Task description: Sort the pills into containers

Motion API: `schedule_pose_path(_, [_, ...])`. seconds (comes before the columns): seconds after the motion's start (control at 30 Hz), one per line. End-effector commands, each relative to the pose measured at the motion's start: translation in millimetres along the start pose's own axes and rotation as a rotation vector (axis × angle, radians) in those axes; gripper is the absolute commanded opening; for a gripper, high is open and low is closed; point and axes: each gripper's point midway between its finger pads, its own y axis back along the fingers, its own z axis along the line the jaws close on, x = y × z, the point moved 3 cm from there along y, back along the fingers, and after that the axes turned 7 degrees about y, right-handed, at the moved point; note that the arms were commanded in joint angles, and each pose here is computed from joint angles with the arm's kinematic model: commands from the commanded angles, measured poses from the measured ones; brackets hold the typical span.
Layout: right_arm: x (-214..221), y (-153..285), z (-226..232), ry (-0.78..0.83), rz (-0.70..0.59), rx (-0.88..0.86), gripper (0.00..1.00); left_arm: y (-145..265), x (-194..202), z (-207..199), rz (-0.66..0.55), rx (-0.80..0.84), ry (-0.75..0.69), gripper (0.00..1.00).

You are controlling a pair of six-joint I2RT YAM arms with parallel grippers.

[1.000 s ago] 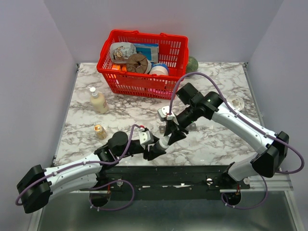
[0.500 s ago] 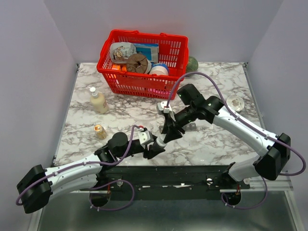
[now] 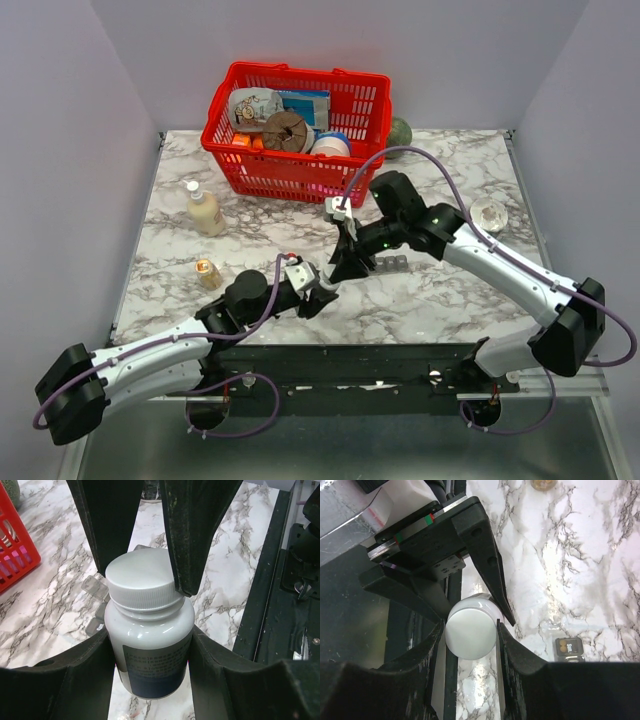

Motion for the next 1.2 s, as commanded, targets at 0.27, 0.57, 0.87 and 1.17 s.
schedule_pose_path(0.27, [11, 1, 19, 0.195, 0.048, -0.136, 0.25, 10, -98, -22, -0.248, 0.218, 0.101, 0.00])
schedule_pose_path(0.57, [5, -2, 32, 0.181, 0.027, -0.289, 0.25, 18, -108, -29, -0.252, 0.293, 0.039, 0.00])
schedule_pose_path(0.87, [21, -8, 33, 0.080, 0.069, -0.290, 0.27, 18, -100, -24, -0.176, 0.280, -0.082, 0.00])
schedule_pose_path(1.17, [14, -4, 51, 0.059, 0.005, -0.399, 0.27, 19, -94, -16, -0.148, 0.243, -0.179, 0.00])
